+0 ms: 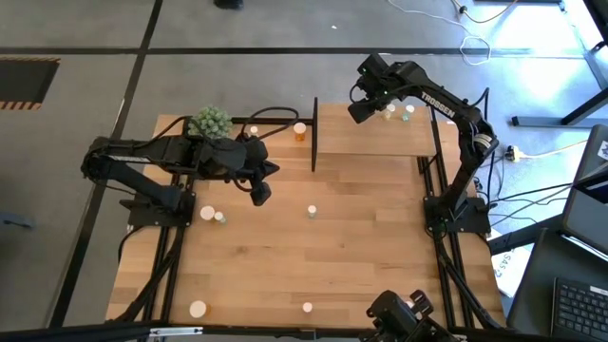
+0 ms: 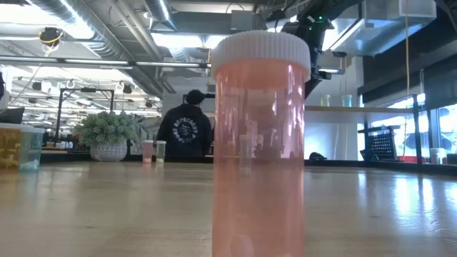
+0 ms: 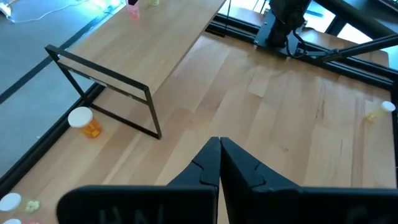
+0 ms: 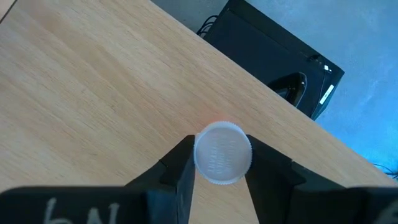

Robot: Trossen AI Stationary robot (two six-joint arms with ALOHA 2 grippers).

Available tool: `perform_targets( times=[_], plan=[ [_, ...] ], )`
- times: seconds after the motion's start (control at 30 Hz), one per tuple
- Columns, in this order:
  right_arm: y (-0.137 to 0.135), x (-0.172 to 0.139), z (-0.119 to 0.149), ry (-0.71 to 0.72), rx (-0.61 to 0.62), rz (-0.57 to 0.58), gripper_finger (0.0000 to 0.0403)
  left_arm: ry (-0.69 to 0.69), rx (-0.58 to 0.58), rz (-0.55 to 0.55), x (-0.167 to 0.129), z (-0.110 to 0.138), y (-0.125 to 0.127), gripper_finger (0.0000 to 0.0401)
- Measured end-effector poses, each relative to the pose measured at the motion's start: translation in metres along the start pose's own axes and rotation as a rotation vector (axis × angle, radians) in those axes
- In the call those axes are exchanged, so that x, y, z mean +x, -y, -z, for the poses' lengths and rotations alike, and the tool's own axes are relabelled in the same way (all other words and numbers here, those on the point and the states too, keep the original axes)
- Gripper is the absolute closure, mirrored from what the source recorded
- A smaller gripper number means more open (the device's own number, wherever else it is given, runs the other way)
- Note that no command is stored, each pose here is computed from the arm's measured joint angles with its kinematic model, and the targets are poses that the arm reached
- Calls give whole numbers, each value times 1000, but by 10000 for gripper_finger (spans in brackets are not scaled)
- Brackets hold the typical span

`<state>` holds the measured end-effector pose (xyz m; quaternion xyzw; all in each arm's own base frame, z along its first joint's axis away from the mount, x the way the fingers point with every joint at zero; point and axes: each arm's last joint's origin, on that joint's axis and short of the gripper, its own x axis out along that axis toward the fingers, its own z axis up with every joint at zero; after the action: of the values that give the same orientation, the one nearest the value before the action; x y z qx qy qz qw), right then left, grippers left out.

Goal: Pick and place medicine bottles onto shelf by color
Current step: Put the middle pink pill bottle on the shelf

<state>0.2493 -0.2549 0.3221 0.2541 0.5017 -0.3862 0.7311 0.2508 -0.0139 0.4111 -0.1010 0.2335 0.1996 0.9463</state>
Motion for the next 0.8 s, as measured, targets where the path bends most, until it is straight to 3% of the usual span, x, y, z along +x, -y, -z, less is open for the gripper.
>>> perform_targets(
  times=[0.8],
  plan=[
    [0, 0, -1, 7, 26, -2, 279, 0, 1, 0, 0, 0, 0, 401]
  ],
)
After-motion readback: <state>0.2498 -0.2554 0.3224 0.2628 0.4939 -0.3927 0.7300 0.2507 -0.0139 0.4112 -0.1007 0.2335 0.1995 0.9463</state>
